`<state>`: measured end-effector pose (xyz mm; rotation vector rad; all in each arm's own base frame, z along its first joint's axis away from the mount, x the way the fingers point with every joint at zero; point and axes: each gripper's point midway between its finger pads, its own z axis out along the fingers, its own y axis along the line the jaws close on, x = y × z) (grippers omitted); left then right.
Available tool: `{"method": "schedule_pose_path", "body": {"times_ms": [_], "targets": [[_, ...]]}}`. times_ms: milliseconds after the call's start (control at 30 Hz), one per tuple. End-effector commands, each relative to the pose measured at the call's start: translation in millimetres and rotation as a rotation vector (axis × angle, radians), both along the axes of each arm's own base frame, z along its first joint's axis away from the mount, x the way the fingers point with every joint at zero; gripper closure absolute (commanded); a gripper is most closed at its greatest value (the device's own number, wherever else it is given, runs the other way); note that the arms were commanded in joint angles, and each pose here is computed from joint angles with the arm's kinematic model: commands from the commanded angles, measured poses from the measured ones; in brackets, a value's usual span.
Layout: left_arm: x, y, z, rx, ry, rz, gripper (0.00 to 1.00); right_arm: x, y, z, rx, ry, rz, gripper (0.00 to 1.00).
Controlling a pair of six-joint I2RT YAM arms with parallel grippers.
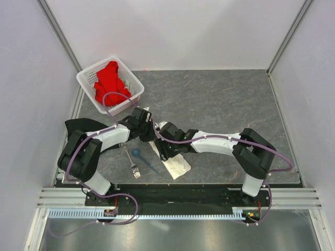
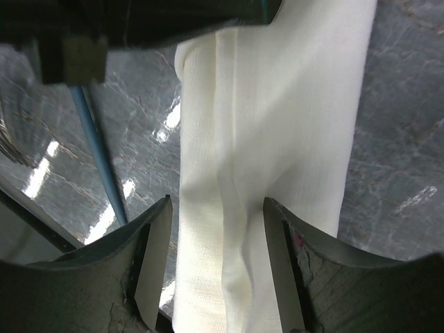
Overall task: Fold the napkin into a case and place the utensils inside
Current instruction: Pick up the smaller rectangle-folded napkin from the center of the board.
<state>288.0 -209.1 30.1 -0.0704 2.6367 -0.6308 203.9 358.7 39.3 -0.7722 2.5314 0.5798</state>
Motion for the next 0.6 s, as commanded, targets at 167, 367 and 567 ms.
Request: {"method": "schedule_pose_path", "body": {"times_ms": [167, 367, 567], "targets": [[8, -1, 7, -0.014, -0.041, -0.003, 0.94, -8, 3, 1, -0.127, -0.128, -0.032, 0.38], [14, -8, 16, -0.135, -0.013, 0.045, 0.9, -13, -4, -15, -0.242, -0.202, -0.079, 0.37], [22, -8, 26, -0.219, 0.016, 0.086, 0.88, -12, -14, -23, -0.356, -0.301, -0.142, 0.37]]}}
